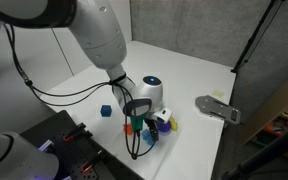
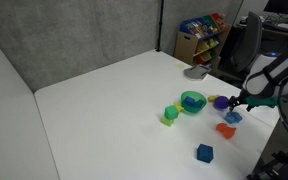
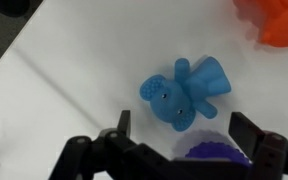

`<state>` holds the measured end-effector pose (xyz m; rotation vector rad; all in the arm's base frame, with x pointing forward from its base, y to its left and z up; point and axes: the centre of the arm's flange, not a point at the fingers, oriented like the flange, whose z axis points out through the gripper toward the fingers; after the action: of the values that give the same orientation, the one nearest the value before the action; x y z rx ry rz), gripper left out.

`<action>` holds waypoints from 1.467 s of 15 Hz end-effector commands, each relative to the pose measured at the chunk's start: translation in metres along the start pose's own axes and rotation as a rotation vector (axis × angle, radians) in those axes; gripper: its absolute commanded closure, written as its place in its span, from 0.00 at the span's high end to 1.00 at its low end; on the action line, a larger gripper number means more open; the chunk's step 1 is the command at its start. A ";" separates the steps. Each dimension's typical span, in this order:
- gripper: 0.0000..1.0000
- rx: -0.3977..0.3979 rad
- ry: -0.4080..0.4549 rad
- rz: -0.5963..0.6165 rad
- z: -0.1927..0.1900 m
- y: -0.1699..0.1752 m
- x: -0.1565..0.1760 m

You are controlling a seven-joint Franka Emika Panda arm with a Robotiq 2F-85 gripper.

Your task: Put the blue toy in the green bowl

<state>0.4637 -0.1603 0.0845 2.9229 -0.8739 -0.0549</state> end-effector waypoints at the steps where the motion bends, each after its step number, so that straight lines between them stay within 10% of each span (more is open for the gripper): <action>1: 1.00 0.001 0.018 0.019 0.018 -0.006 0.010; 16: 1.00 -0.012 0.009 -0.010 0.062 -0.018 0.005; 22: 0.53 0.001 0.019 -0.004 0.040 -0.018 0.007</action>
<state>0.4705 -0.1537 0.0249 2.9126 -0.8580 -0.0609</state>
